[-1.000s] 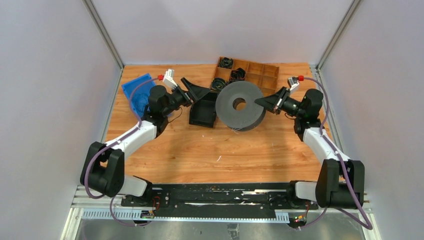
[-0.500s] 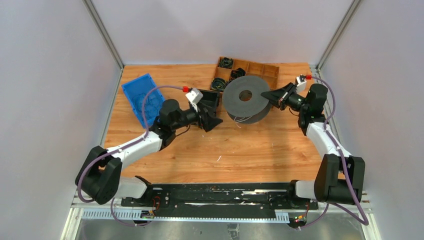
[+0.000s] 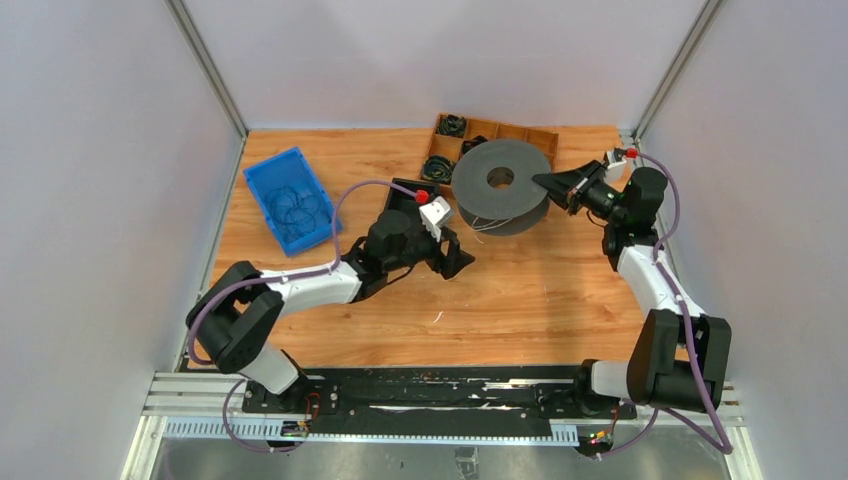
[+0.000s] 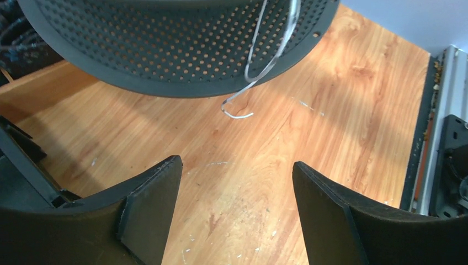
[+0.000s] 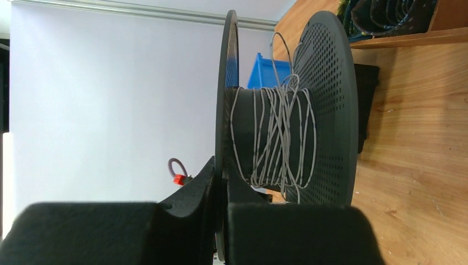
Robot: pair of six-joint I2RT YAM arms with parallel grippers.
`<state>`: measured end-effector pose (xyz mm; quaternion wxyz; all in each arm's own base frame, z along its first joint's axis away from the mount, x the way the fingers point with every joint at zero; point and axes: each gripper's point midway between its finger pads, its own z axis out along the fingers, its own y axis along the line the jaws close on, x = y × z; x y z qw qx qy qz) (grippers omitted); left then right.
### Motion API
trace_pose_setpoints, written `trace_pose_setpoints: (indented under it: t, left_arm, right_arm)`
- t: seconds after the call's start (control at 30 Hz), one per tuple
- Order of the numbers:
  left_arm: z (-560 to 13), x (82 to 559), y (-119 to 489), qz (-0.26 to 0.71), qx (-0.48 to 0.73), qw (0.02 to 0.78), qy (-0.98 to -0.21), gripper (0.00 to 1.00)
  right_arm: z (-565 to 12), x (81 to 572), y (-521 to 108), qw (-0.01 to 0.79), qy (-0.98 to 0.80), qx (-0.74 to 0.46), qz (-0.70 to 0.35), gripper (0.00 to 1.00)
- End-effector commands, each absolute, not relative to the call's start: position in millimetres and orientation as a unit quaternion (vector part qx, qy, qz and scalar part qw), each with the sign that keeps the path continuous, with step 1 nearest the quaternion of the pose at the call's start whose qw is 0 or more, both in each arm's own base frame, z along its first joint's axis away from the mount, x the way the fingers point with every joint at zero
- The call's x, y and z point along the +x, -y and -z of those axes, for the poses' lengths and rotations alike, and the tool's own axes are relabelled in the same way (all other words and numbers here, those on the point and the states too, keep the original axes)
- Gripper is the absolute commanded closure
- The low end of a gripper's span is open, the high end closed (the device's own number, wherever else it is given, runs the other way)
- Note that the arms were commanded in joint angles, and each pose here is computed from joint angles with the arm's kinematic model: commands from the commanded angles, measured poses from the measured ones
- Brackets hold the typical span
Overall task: Wrap the cables
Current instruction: Wrap the cable around the cable reel.
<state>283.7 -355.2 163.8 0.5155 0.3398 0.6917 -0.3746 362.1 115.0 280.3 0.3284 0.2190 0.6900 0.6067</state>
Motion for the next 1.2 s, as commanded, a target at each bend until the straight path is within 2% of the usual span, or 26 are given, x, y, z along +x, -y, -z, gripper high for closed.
trace_pose_setpoints:
  t: [0.0,0.3,0.4,0.53,0.67,0.83,1.03,1.17]
  left_arm:
    - [-164.7,300.5,362.8,0.364,0.297,0.525,-0.710,0.23]
    - [-173.8,305.8,388.1,0.437,0.246,0.511,-0.698,0.20]
    - [-182.5,303.5,393.5,0.471,0.231,0.517,-0.676,0.26]
    - [-199.1,303.7,389.2,0.498,0.208,0.566,-0.624,0.36]
    - [-188.9,306.7,390.6,0.492,0.204,0.556,-0.638,0.38]
    - [-200.5,309.0,393.1,0.507,0.199,0.565,-0.619,0.40]
    - [-192.1,308.2,398.0,0.508,0.211,0.552,-0.627,0.64]
    - [-190.4,308.9,395.3,0.497,0.220,0.554,-0.630,0.73]
  right_arm:
    - [-311.4,356.1,-112.6,0.359,-0.666,0.193,-0.625,0.99]
    - [-322.8,352.7,-112.7,0.371,-0.657,0.182,-0.630,0.99]
    - [-322.3,351.7,-112.9,0.371,-0.658,0.181,-0.630,0.99]
    - [-324.2,349.5,-113.5,0.372,-0.657,0.178,-0.631,0.99]
    - [-326.2,347.6,-114.0,0.374,-0.656,0.174,-0.632,0.99]
    - [-326.2,346.2,-114.3,0.376,-0.657,0.171,-0.631,0.99]
    - [-326.9,346.2,-114.0,0.380,-0.656,0.170,-0.630,0.99]
    - [-329.4,346.6,-114.0,0.381,-0.654,0.169,-0.631,0.99]
